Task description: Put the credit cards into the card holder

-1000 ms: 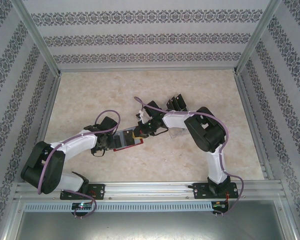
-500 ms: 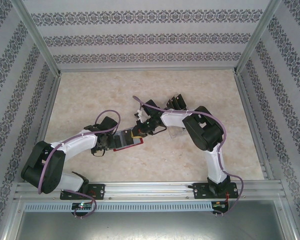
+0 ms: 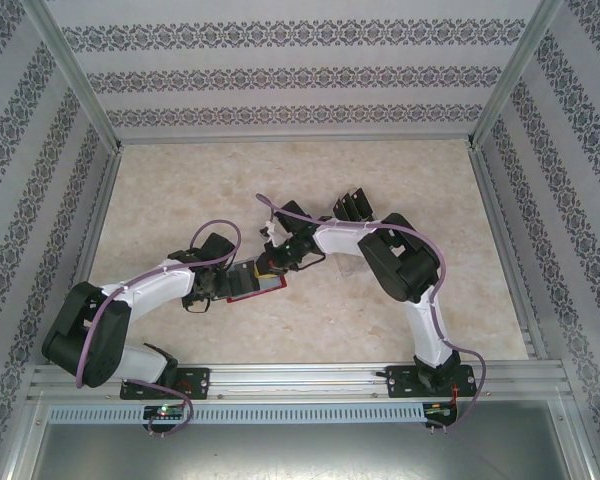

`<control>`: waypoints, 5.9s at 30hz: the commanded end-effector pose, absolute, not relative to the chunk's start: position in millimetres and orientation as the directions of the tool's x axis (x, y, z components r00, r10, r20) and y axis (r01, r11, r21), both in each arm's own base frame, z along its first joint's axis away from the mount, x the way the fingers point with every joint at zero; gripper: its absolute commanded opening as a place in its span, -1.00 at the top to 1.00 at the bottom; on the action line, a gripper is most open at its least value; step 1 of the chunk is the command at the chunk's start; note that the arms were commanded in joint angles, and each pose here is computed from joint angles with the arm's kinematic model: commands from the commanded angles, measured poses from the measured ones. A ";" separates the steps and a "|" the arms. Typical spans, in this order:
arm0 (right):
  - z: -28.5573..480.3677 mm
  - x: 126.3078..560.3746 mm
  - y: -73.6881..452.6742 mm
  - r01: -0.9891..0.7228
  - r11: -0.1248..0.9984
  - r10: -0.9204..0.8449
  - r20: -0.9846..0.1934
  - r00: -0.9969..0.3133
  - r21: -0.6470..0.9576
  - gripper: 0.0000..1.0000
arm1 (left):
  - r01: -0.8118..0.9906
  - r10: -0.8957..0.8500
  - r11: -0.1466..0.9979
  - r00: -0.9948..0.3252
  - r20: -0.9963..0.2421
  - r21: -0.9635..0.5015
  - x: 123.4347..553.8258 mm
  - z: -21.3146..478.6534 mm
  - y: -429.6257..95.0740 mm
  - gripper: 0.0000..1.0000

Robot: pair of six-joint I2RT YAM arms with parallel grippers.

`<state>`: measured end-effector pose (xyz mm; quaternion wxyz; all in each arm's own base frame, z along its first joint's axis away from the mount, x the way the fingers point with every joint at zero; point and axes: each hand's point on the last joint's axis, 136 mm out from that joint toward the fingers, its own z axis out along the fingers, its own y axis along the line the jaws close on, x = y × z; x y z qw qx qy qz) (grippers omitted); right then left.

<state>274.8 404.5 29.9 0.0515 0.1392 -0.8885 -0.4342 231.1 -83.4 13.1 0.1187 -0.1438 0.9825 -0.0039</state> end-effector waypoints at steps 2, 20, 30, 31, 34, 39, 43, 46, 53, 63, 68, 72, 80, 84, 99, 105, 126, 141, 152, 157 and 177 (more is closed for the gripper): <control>28.4 271.6 414.6 -0.202 0.581 -0.309 -0.016 -0.951 0.788 1.00 | -0.256 -0.244 0.964 -0.957 -0.155 0.065 207.2 -10.8 -69.5 -1.00; 34.6 270.6 432.0 -0.218 0.569 -0.328 -0.025 -0.944 0.793 0.92 | -0.256 -0.245 0.965 -0.958 -0.149 0.062 207.4 -11.4 -70.8 -0.99; 85.2 280.5 428.2 -0.265 0.524 -0.311 -0.108 -0.944 0.809 0.24 | -0.267 -0.255 0.962 -0.952 -0.166 0.050 211.1 -5.4 -71.8 -1.00; 92.7 283.2 425.9 -0.269 0.519 -0.303 -0.120 -0.946 0.812 0.21 | -0.268 -0.257 0.962 -0.951 -0.170 0.045 212.0 -3.8 -72.7 -1.00; 113.9 292.5 412.2 -0.279 0.523 -0.260 -0.161 -0.952 0.805 0.17 | -0.270 -0.260 0.962 -0.947 -0.189 0.029 217.0 5.5 -74.6 -1.00; 124.7 306.4 368.6 -0.282 0.637 -0.171 -0.226 -0.959 0.718 -0.01 | -0.261 -0.255 0.965 -0.938 -0.235 -0.004 227.8 30.3 -79.0 -1.00; 104.3 309.7 334.2 -0.317 0.792 -0.190 -0.283 -0.940 0.522 -0.17 | -0.245 -0.247 0.969 -0.927 -0.282 -0.042 241.6 53.6 -86.0 -1.00; 88.8 311.8 321.7 -0.346 0.854 -0.232 -0.312 -0.921 0.388 -0.27 | -0.233 -0.244 0.970 -0.920 -0.306 -0.074 254.4 65.9 -94.1 -1.00; 61.6 315.1 323.9 -0.367 0.886 -0.281 -0.301 -0.911 0.285 -0.28 | -0.211 -0.238 0.970 -0.924 -0.300 -0.120 280.7 61.3 -115.4 -1.00; 41.3 311.3 324.3 -0.353 0.891 -0.281 -0.263 -0.923 0.287 0.22 | -0.184 -0.218 0.973 -0.930 -0.294 -0.140 296.6 43.6 -135.9 -1.00; 37.6 307.3 322.4 -0.348 0.891 -0.279 -0.253 -0.926 0.291 0.54 | -0.178 -0.216 0.973 -0.930 -0.297 -0.150 299.6 41.7 -141.7 -1.00; 37.7 306.2 321.5 -0.345 0.891 -0.276 -0.252 -0.928 0.295 0.72 | -0.182 -0.215 0.974 -0.935 -0.283 -0.137 297.6 34.1 -142.5 -1.00; 42.3 302.2 317.6 -0.341 0.892 -0.270 -0.255 -0.928 0.297 0.96 | -0.187 -0.209 0.977 -0.942 -0.262 -0.106 289.3 21.5 -139.4 -1.00; 43.1 299.9 313.1 -0.338 0.895 -0.268 -0.257 -0.929 0.291 1.00 | -0.192 -0.210 0.977 -0.942 -0.261 -0.090 282.6 19.6 -133.3 -1.00; 41.7 292.0 298.1 -0.310 0.907 -0.241 -0.253 -0.937 0.285 1.00 | -0.205 -0.218 0.976 -0.937 -0.273 -0.076 268.1 22.3 -121.4 -1.00; 41.1 289.7 295.6 -0.305 0.908 -0.237 -0.249 -0.939 0.286 1.00 | -0.199 -0.214 0.977 -0.936 -0.278 -0.082 269.7 26.4 -122.6 -1.00; 46.3 282.3 294.6 -0.289 0.906 -0.211 -0.260 -0.942 0.310 1.00 | -0.142 -0.185 0.978 -0.930 -0.319 -0.153 277.9 48.7 -135.3 -1.00; 45.3 283.7 293.0 -0.295 0.908 -0.218 -0.264 -0.939 0.299 1.00 | -0.114 -0.160 0.980 -0.940 -0.302 -0.166 282.5 28.9 -147.8 -1.00; 43.8 284.1 288.0 -0.294 0.911 -0.221 -0.260 -0.940 0.290 1.00 | -0.138 -0.167 0.983 -0.943 -0.289 -0.117 276.1 18.2 -137.9 -1.00; 42.3 286.9 282.9 -0.287 0.915 -0.215 -0.259 -0.942 0.284 1.00 | -0.149 -0.169 0.985 -0.945 -0.281 -0.090 271.2 14.4 -131.3 -1.00; 64.8 294.7 290.4 -0.310 0.893 -0.215 -0.295 -0.931 0.326 0.30 | -0.116 -0.204 0.956 -0.923 -0.327 -0.271 288.1 53.4 -162.5 -1.00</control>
